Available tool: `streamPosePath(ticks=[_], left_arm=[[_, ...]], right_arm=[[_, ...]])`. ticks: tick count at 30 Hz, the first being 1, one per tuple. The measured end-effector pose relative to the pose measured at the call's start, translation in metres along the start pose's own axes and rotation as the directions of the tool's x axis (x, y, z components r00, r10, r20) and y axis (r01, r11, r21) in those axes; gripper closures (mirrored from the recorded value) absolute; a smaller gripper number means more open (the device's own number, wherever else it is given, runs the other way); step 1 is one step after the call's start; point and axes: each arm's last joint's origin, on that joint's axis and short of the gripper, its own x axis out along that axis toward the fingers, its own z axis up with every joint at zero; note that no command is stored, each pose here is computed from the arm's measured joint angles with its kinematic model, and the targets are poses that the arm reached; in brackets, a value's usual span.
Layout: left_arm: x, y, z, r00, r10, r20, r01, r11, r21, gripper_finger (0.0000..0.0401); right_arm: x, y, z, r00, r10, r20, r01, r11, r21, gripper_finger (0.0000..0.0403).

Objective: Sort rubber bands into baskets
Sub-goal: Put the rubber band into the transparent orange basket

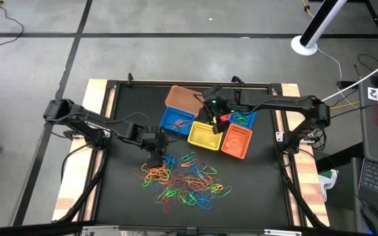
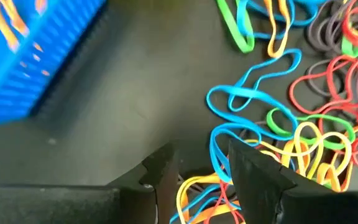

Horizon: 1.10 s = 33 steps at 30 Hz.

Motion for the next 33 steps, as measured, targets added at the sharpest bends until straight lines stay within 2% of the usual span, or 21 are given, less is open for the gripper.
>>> streamPosePath(ticks=[14,26,29,33], left_arm=[[0.033,-0.004,-0.001,0.995,-0.039,-0.089,0.038,0.999,-0.020,0.0264],[0.052,-0.005,-0.006,0.987,-0.033,-0.159,0.030,0.999,-0.019,0.0266],[0.052,-0.005,-0.007,0.985,-0.050,-0.165,0.047,0.999,-0.022,0.0285],[0.051,-0.006,-0.006,0.983,-0.071,-0.167,0.067,0.997,-0.027,0.0339]], right_arm=[[-0.068,0.044,-0.012,0.980,0.145,-0.135,-0.128,0.984,0.128,0.0244],[-0.085,0.077,-0.009,0.958,0.225,-0.176,-0.188,0.960,0.206,0.0244],[-0.077,0.091,-0.011,0.947,0.258,-0.192,-0.219,0.955,0.200,0.0244],[-0.063,0.111,-0.017,0.929,0.291,-0.228,-0.244,0.946,0.214,0.0244]])
